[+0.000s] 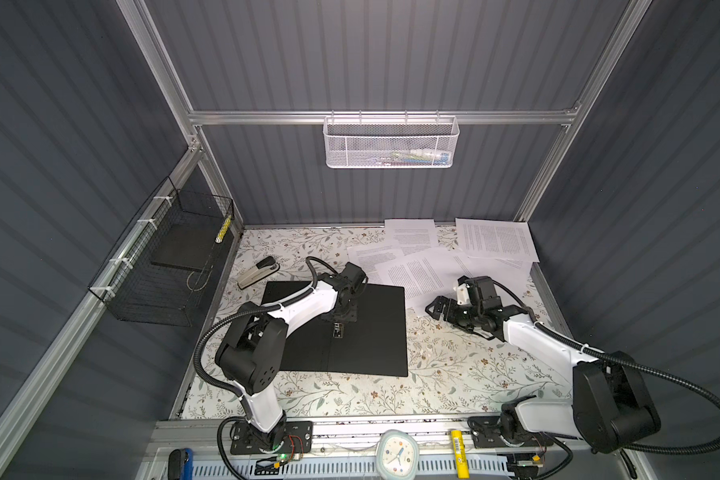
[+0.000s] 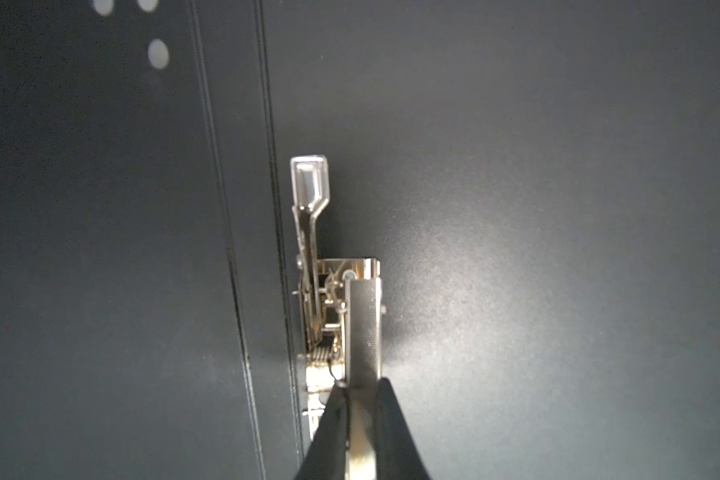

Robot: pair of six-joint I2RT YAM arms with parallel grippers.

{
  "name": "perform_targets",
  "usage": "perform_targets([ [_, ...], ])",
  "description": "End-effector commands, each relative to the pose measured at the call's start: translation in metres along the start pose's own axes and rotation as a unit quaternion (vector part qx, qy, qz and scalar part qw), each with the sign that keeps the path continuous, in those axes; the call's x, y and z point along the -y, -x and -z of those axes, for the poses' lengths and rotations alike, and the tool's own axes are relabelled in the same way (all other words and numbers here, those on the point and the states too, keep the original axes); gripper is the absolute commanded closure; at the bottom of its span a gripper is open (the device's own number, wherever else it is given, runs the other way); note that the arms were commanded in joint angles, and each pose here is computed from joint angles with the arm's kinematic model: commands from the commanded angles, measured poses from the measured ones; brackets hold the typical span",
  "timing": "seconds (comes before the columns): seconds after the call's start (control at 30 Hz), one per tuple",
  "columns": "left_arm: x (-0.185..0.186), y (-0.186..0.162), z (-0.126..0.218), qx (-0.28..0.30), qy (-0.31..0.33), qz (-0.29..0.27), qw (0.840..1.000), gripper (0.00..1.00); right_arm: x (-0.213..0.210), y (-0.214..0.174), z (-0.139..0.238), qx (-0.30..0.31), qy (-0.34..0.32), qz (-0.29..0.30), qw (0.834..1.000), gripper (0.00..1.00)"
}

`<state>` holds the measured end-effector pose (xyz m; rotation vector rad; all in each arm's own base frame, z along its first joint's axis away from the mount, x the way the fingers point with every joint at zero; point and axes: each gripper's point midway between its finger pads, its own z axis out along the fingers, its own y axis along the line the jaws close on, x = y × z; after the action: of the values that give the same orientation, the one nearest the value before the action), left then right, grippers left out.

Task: Put the files into the folder

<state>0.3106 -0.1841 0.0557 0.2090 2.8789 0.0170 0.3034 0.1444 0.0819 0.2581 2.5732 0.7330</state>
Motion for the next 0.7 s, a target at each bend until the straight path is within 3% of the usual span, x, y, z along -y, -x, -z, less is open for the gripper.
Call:
perform_targets([
  [0.0,0.002,0.013,0.012,0.026,-0.017,0.007,0.999,0.54,0.000,0.015,0.007,0.021,-0.021,0.007,1.000,0.01],
  [0.07,0.004,0.022,0.033,0.056,-0.034,0.014,0.998,0.28,0.003,0.021,0.012,0.033,-0.028,0.005,0.999,0.01],
  [0.23,0.037,0.044,0.090,0.125,-0.123,0.000,0.985,0.02,0.025,0.052,0.020,0.071,-0.063,-0.028,0.995,0.01],
  [0.3,0.071,0.048,0.102,0.141,-0.152,-0.030,0.978,0.00,0.037,0.065,0.018,0.076,-0.075,-0.052,0.993,0.01],
  [0.43,0.149,0.055,0.097,0.120,-0.224,-0.070,0.965,0.00,0.065,0.102,0.021,0.107,-0.108,-0.105,0.983,0.01],
  [0.6,0.214,0.079,0.066,0.102,-0.274,-0.085,0.953,0.00,0.109,0.141,0.020,0.127,-0.181,-0.159,0.962,0.01],
  [0.67,0.231,0.086,0.050,0.088,-0.286,-0.092,0.950,0.00,0.118,0.151,0.010,0.111,-0.181,-0.172,0.962,0.01],
])
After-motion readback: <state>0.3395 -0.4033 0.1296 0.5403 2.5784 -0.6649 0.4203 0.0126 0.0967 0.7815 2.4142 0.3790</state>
